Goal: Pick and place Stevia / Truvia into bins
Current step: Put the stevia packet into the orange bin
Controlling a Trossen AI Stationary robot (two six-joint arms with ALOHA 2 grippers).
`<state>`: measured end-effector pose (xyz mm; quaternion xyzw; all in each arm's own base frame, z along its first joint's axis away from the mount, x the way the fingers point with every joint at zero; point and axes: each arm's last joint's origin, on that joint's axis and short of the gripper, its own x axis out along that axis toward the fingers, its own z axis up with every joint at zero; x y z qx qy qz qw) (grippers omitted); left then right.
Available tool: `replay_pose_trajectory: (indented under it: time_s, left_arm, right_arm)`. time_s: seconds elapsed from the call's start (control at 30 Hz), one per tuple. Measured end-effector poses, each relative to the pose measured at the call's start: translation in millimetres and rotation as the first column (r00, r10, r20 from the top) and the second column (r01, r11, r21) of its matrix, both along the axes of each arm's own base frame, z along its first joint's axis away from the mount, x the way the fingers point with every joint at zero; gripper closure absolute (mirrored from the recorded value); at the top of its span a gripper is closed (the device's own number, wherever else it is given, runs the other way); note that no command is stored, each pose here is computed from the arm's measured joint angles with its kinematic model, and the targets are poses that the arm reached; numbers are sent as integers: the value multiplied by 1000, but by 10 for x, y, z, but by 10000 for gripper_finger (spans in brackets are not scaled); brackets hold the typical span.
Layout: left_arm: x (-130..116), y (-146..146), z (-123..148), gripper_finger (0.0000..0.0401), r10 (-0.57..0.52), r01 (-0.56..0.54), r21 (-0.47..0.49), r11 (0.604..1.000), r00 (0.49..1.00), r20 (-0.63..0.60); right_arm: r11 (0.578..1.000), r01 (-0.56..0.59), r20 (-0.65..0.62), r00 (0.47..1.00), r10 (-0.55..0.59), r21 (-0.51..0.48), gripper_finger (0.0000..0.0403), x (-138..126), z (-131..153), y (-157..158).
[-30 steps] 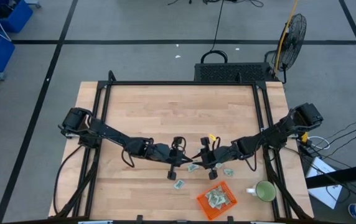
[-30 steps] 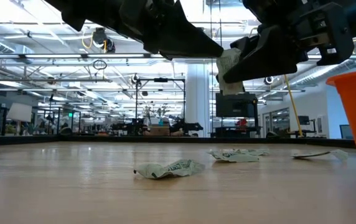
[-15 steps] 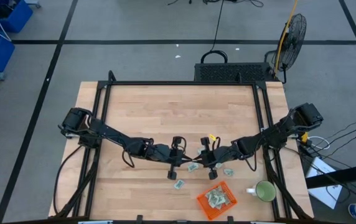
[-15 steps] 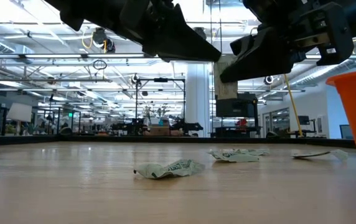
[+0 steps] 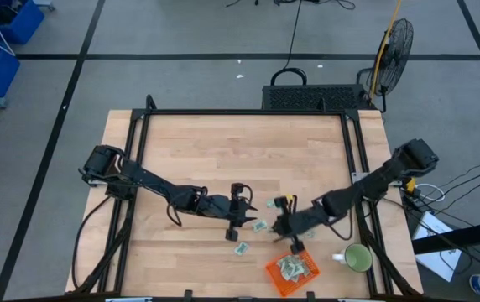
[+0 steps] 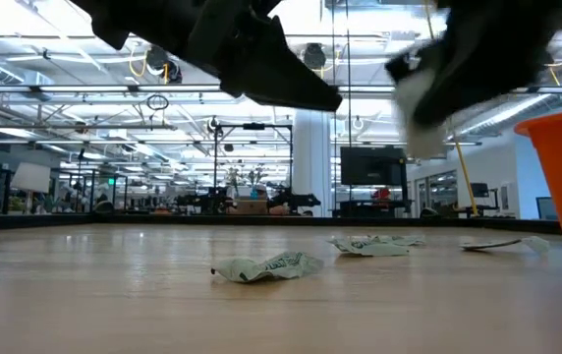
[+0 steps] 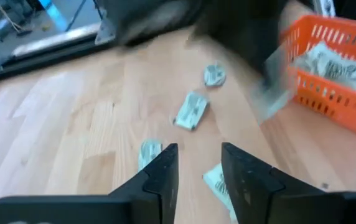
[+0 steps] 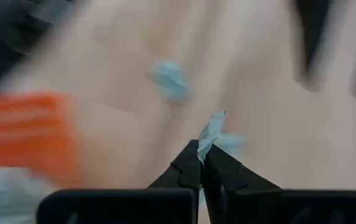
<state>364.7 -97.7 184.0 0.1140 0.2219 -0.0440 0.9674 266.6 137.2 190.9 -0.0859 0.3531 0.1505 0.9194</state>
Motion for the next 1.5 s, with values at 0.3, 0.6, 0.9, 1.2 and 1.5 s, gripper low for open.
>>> replay_pose_trajectory:
  time_s: [0.3, 0.6, 0.9, 1.2, 1.5]
  left_arm:
    - [-25, 44, -64, 270, 57, -62, -68, 996, 995, -77]
    - [-35, 12, -69, 270, 48, -59, -128, 990, 995, -91]
    - [-173, -192, -180, 270, -66, 14, -207, 978, 966, -248]
    - [-283, -522, -185, 270, -136, 59, -292, 955, 958, -251]
    - [-183, -513, -429, 270, -137, 85, -213, 973, 960, -243]
  right_arm:
    - [972, -144, -167, 970, 175, 185, 402, -321, 114, 602]
    - [995, 14, -271, 962, 14, 101, 377, -533, -191, 602]
    - [994, 67, -318, 947, -38, 81, 316, -554, -193, 503]
    - [988, 13, -200, 980, 18, 153, 303, -556, 38, 500]
    - [997, -73, -29, 997, 74, 35, 303, -534, 186, 455]
